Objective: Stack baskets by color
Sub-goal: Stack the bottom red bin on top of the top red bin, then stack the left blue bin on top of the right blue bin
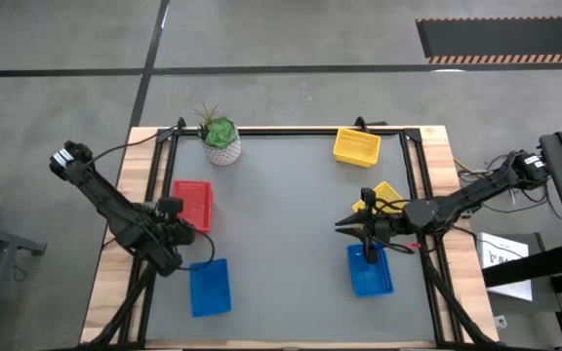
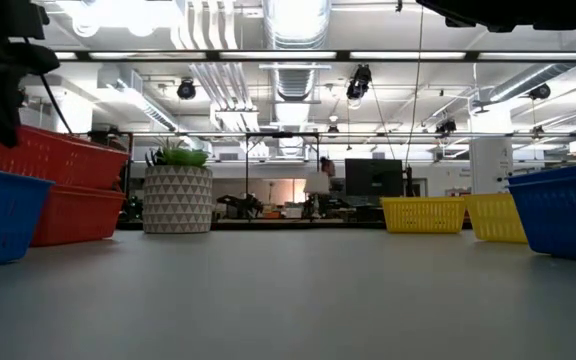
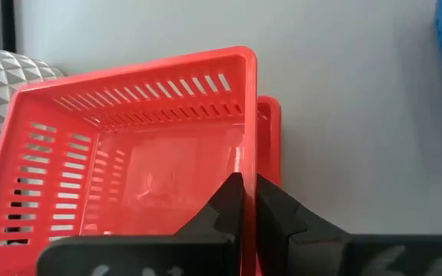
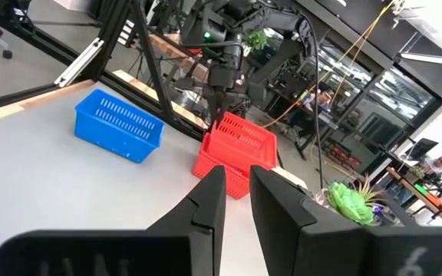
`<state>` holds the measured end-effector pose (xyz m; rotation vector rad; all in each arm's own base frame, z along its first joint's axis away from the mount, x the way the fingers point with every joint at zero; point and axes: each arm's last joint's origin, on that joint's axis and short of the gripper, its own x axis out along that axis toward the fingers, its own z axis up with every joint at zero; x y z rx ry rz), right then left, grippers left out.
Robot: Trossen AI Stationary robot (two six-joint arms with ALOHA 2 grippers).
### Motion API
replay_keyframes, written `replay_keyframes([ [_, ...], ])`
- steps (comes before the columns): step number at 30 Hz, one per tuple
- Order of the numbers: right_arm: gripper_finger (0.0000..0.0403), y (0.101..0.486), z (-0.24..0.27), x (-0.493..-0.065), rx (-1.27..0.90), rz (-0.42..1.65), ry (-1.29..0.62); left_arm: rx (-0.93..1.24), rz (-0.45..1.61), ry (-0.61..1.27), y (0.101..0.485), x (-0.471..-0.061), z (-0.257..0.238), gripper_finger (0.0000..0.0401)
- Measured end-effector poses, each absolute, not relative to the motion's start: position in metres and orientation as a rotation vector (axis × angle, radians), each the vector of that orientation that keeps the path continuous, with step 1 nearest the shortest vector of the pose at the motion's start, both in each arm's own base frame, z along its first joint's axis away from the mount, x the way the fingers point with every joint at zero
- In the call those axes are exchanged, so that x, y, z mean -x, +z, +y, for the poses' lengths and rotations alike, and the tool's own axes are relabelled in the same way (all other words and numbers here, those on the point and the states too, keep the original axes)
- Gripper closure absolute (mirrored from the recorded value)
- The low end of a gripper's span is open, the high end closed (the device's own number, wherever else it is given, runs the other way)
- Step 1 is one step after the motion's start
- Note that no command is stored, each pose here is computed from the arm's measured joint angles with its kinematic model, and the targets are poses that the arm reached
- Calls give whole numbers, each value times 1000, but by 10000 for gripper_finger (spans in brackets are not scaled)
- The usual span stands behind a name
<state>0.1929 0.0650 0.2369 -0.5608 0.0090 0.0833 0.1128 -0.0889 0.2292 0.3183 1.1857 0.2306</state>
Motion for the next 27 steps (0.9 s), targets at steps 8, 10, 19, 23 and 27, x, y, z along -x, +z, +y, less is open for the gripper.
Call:
replay_keyframes([
  [8, 349, 237, 65, -193, 561, 9, 83, -359, 1237, 246, 216, -114, -91, 400],
  [10, 349, 237, 65, -193, 561, 9, 83, -362, 1238, 247, 213, -115, -91, 393],
  [19, 349, 237, 65, -193, 560, 9, 83, -342, 1224, 239, 212, -117, -94, 330],
  [23, 349, 237, 65, -193, 553, 9, 83, -323, 1208, 229, 219, -120, -96, 316],
  [27, 349, 237, 65, -193, 553, 10, 83, -286, 1168, 216, 232, -124, -100, 314],
])
